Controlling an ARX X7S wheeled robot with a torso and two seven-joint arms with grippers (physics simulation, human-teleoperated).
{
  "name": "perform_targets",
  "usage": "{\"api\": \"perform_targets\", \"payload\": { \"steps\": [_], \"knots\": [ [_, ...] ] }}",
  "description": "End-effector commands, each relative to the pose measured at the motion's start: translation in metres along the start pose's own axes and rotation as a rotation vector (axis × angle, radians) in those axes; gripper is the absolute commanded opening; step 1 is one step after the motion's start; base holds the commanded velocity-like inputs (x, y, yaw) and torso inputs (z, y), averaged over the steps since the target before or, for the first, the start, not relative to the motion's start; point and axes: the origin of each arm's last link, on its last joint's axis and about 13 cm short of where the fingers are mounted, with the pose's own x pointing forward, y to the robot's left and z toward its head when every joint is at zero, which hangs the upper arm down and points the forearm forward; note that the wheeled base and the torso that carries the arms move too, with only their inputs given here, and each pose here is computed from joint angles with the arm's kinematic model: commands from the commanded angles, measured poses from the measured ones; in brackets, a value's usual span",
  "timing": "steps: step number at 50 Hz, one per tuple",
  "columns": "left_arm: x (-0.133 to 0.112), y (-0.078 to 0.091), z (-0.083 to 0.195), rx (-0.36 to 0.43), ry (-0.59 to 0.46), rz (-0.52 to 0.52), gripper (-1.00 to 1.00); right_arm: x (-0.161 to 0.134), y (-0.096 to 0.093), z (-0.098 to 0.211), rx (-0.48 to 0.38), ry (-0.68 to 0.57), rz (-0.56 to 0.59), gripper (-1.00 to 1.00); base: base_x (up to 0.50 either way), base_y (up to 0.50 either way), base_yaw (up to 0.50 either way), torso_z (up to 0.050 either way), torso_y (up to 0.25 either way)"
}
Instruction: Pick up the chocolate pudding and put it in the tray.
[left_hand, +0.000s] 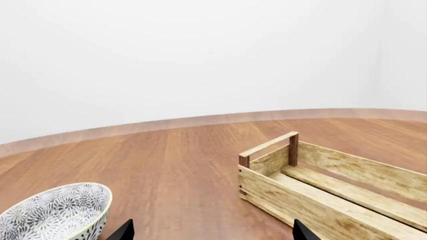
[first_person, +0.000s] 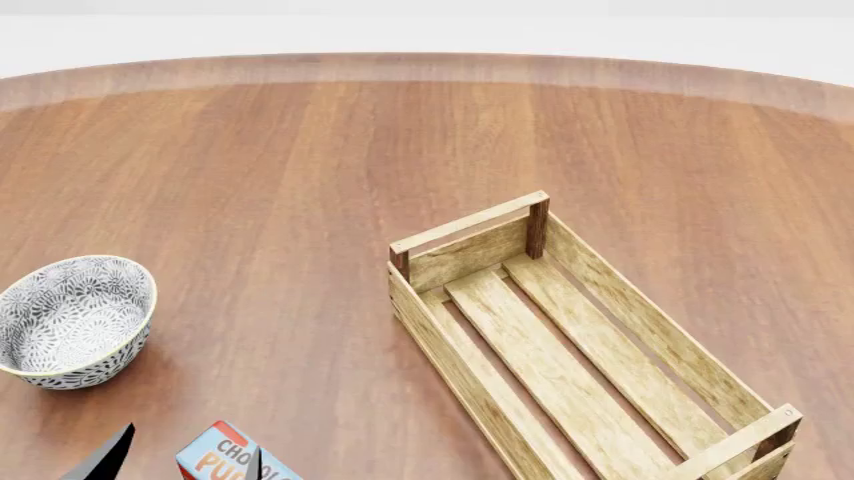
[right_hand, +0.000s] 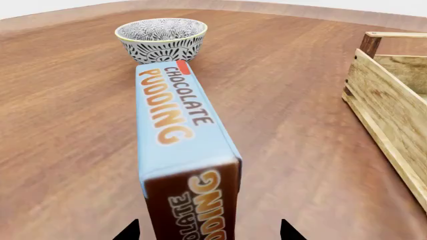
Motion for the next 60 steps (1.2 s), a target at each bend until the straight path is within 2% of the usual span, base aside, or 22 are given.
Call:
{"api": "perform_targets", "payload": {
  "steps": [1,23,49,60],
  "knots": [
    [0.001,0.0,-0.002,0.0,0.002,-0.003,1.0,0.006,0.001,-0.002,0.002,0.005,0.006,1.0,0.0,0.0,0.0,0.0,0.0],
    [-0.001,-0.004,0.0,-0.006,0.004,-0.004,1.0,0.007,0.004,0.004,0.005,-0.008,0.017,1.0,0.0,0.0,0.0,0.0,0.0],
    [0.004,0.001,-0.005,-0.011,0.011,-0.001,1.0,0.015,0.004,0.011,0.001,-0.019,0.029,1.0,0.0,0.0,0.0,0.0,0.0],
    [0.0,-0.004,-0.005,-0.012,0.01,-0.006,1.0,0.013,0.004,0.009,0.002,-0.022,0.029,1.0,0.0,0.0,0.0,0.0,0.0]
  ]
}}
